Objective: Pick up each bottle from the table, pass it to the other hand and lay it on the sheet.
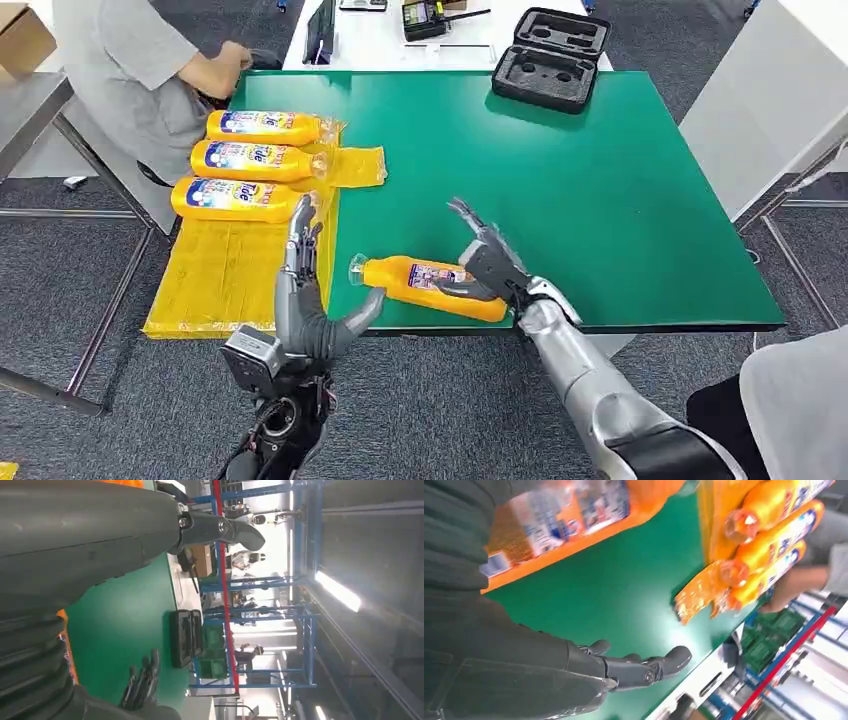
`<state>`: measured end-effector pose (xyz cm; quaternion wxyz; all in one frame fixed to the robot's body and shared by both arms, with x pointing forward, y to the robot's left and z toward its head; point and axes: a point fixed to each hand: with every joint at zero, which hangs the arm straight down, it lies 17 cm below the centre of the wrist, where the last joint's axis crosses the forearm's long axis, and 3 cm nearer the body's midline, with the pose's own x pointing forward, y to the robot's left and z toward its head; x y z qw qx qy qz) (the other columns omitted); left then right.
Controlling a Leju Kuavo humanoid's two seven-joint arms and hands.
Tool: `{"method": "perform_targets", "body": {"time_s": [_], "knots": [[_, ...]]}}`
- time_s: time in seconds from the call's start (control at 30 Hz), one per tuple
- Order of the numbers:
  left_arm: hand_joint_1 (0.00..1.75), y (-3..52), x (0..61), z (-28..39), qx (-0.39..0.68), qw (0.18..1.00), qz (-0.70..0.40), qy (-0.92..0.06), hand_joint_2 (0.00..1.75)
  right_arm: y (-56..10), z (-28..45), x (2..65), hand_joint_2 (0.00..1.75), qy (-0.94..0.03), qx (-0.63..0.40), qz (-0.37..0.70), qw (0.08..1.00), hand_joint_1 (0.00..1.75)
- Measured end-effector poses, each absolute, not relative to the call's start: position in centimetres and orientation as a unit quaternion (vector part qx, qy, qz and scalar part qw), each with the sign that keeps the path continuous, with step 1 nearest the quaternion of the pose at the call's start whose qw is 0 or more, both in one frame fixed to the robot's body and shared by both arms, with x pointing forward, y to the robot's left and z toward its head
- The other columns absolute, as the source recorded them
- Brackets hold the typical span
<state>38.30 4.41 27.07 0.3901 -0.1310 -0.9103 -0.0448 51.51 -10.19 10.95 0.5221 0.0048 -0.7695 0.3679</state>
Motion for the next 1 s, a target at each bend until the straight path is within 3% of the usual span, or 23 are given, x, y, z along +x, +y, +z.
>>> {"method": "perform_targets", "body": {"time_s": [0.43,1.0], "knots": [[0.00,4.7,38.6,27.5,-0.129,0.387,-0.038,-0.912,1.75,-8.0,9.2,52.1,1.75,-0.714,-0.022,0.455,0.532,0.00],[0.00,4.8,38.6,27.4,-0.127,0.387,-0.039,-0.912,1.75,-7.4,6.3,51.1,1.75,-0.675,-0.019,0.483,0.558,0.00]]}}
